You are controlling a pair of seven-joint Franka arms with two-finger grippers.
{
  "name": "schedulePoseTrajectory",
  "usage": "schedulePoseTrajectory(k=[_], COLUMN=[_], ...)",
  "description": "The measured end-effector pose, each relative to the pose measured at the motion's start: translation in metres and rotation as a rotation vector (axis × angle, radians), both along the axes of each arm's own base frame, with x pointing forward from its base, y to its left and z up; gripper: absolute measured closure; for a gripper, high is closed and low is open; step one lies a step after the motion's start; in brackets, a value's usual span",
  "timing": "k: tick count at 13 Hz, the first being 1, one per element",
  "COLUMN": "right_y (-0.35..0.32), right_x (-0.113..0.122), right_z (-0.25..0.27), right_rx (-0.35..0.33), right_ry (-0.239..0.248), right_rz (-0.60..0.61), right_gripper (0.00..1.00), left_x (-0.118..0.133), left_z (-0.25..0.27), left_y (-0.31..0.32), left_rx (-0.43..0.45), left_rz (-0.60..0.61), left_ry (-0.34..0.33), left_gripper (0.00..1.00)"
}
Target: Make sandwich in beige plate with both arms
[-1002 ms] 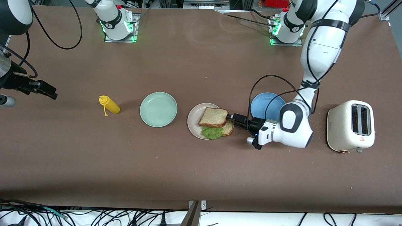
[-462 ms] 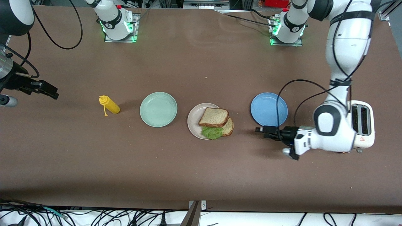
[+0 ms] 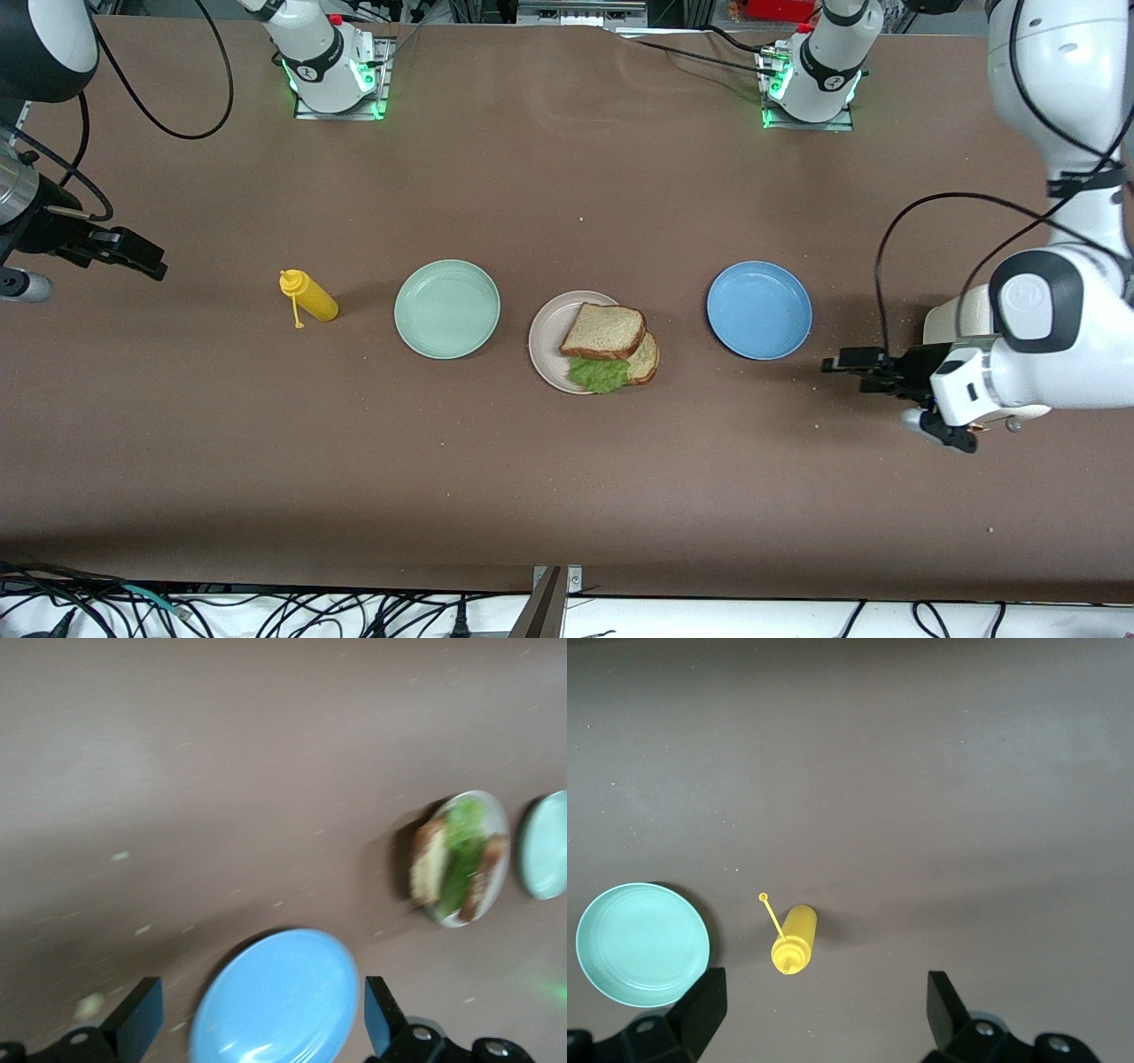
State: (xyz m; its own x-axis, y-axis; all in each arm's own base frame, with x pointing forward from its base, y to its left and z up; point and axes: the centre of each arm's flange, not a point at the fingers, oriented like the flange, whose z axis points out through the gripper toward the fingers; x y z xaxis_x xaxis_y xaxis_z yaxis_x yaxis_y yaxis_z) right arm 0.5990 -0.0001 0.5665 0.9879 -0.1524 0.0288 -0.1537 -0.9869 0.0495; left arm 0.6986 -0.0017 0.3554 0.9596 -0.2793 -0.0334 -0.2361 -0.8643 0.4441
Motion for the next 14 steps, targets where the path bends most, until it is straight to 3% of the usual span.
schedulePoseTrajectory(k=[7, 10, 14], right_y=[0.000, 0.000, 0.000], right_x=[0.000, 0.000, 0.000], right_z=[0.000, 0.000, 0.000], right_rx=[0.000, 0.000, 0.000], right_ry=[0.000, 0.000, 0.000], right_rz=[0.000, 0.000, 0.001], right_gripper=[0.00, 0.00, 0.00], left_x=[-0.029, -0.040, -0.053], left_z=[0.086, 0.108, 0.152], left_y=[0.047, 0.055, 0.054], left_rx=[0.272, 0.347, 0.406], left_rz=[-0.052, -0.070, 0.050], left_ry=[0.008, 0.022, 0.003], left_gripper=[0.00, 0.00, 0.00])
